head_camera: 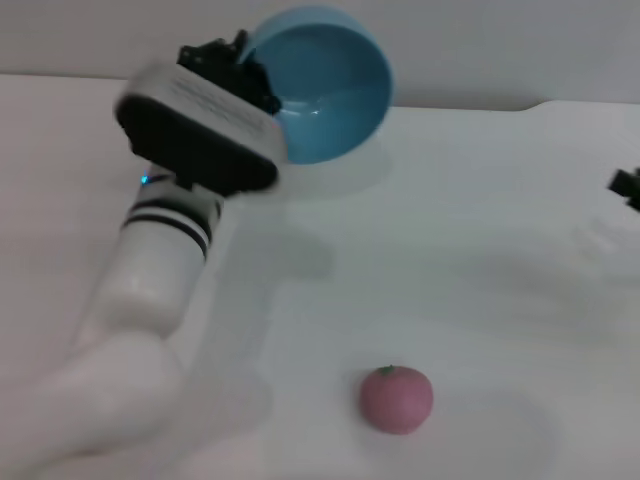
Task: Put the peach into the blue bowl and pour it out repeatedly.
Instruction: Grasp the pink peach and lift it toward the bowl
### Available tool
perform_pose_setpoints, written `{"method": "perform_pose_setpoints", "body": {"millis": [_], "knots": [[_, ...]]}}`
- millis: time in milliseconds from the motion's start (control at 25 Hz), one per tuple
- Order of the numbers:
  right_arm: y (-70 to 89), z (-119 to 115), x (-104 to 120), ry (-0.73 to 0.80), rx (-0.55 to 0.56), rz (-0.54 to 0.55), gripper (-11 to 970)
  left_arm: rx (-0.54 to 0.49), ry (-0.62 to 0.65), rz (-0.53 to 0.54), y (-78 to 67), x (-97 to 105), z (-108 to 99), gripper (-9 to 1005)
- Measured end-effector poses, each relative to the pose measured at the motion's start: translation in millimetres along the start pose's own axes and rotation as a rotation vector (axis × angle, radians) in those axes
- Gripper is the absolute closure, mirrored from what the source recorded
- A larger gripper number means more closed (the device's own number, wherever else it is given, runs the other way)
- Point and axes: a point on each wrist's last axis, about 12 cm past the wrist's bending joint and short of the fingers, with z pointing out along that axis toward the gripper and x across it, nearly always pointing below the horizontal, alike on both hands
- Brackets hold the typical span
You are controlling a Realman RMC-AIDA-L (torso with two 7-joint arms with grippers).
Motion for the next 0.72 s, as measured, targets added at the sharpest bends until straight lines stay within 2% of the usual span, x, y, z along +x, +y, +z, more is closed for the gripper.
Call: {"method": "perform_pose_setpoints", "body": {"millis": [80,160,320,440,480,520,640,720], "knots": [[3.5,7,-1,0.012,-0.027,-0.020,483,0.014,0.067,-0.090,5.9,3,5,996],[8.4,17,-3,0.044,-0.065,-0.045,482,0.058,0.161,-0.234,15.0,10,13,997],[19.7,36,-5,0.126,-0.146,-0.101,480,0.193,0.253,-0.477,34.2,21,23,997],[27.4,46,-5,0.183,-0.198,-0.134,464,0.286,0.264,-0.601,52.2,28,26,997],[30.5,50,-5,0.204,-0.217,-0.147,450,0.286,0.264,-0.601,52.2,28,26,997],[34.6,56,-4,0.239,-0.242,-0.160,435,0.349,0.266,-0.699,65.8,32,26,997],[38.5,62,-4,0.290,-0.263,-0.170,391,0.433,0.291,-0.788,86.8,38,27,997],[43.2,69,-4,0.353,-0.288,-0.183,391,0.501,0.355,-0.810,101.2,43,29,997]]}}
